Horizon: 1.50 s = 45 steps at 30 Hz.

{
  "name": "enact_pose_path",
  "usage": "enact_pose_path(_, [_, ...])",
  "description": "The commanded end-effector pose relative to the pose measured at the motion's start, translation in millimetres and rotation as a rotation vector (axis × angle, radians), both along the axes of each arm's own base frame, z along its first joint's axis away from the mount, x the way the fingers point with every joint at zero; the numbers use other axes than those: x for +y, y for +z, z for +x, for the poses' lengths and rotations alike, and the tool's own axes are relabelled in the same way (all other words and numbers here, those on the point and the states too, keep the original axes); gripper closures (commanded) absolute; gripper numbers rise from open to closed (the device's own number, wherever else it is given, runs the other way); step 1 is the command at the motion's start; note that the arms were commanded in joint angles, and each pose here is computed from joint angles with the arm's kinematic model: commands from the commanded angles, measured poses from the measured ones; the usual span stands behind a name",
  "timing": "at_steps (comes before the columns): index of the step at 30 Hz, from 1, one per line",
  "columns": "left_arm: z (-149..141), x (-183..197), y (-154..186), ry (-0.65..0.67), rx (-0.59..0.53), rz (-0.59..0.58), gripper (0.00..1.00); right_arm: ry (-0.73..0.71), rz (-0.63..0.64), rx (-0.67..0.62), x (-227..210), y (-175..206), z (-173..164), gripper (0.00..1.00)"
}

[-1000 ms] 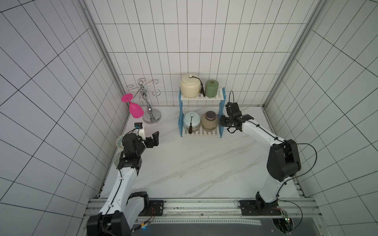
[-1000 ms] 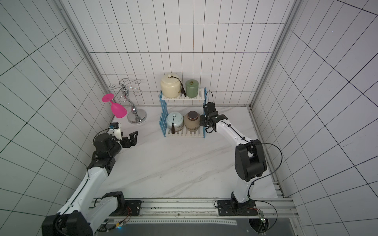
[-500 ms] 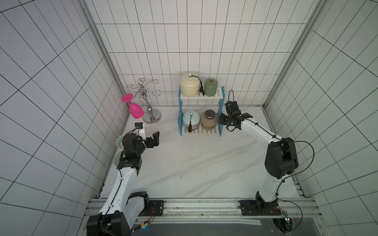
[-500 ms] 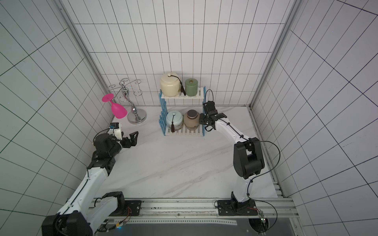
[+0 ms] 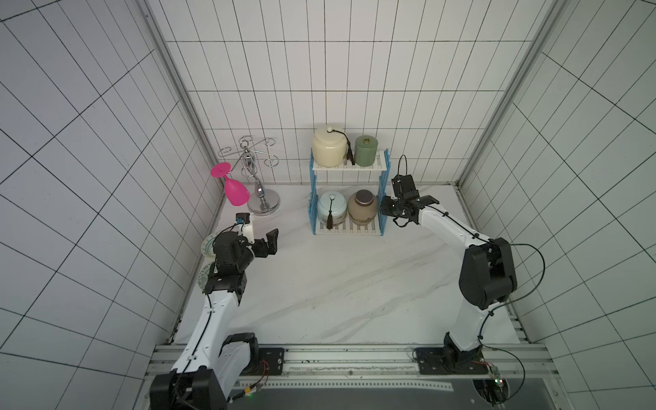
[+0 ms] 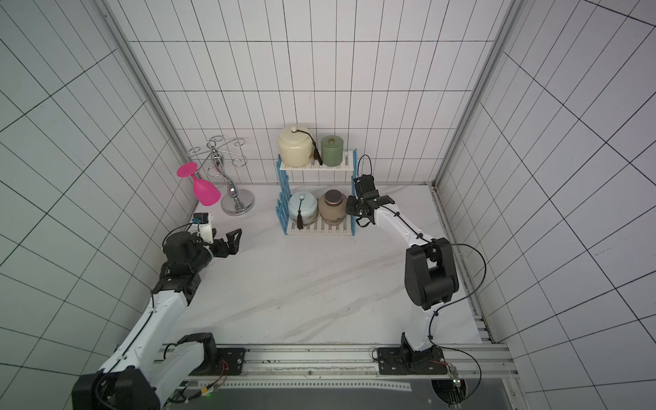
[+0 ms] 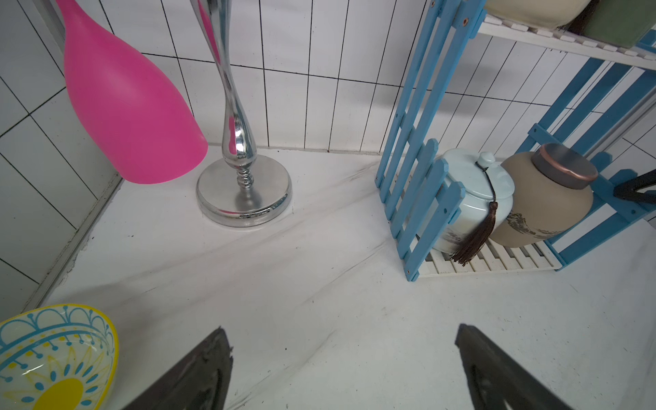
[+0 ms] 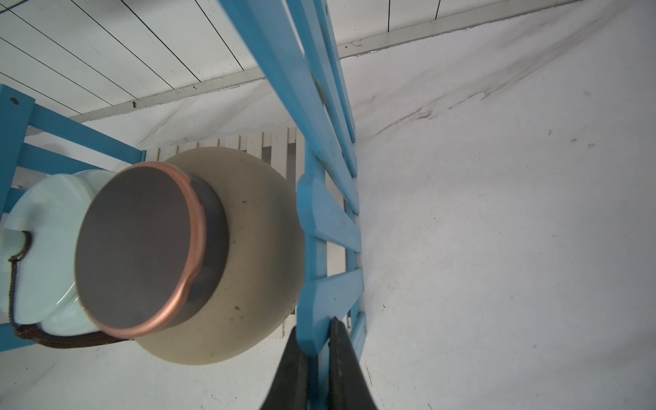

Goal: Remove the tea canisters from the shelf
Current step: Move the shelf to the center of the board, then pick up the tea canister from the shelf.

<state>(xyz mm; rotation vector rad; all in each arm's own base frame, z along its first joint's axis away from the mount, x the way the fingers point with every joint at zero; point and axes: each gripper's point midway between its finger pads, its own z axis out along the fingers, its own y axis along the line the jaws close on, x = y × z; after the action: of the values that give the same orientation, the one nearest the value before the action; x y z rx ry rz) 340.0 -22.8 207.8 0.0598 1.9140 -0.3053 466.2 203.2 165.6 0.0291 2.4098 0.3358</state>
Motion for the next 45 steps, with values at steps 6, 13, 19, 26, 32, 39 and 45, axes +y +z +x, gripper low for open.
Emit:
enact_pose_path(6, [-8.7,-21.6,-2.6,-0.133,-0.018,0.028,0.01,-0.111,0.040,-0.115,-25.5,55.2,8.4,0.59])
enact_pose_path(13, [-14.5,-30.7,0.3,-0.188,-0.025,0.019,0.01,-0.043,0.044,-0.143,-21.6,91.4,-14.3,0.42])
enact_pose_path(19, [-26.9,-52.1,4.5,-0.318,-0.040,-0.026,0.01,0.050,-0.014,-0.157,-4.3,104.1,-29.0,0.18])
enact_pose_path(26, [-39.9,-66.9,6.9,-0.416,-0.053,-0.044,0.01,0.134,-0.098,-0.151,25.2,102.6,-26.7,0.06])
enact_pose_path(32, [-42.4,-71.9,3.9,-0.439,-0.046,-0.054,0.01,0.209,-0.149,-0.138,56.3,99.0,-18.8,0.06])
enact_pose_path(39, [-43.6,-73.2,3.8,-0.447,-0.044,-0.062,0.01,0.226,-0.206,-0.058,72.4,73.8,-3.8,0.06])
enact_pose_path(45, [-43.6,-73.3,3.3,-0.447,-0.043,-0.065,0.01,0.230,-0.230,-0.027,82.2,57.9,12.3,0.06])
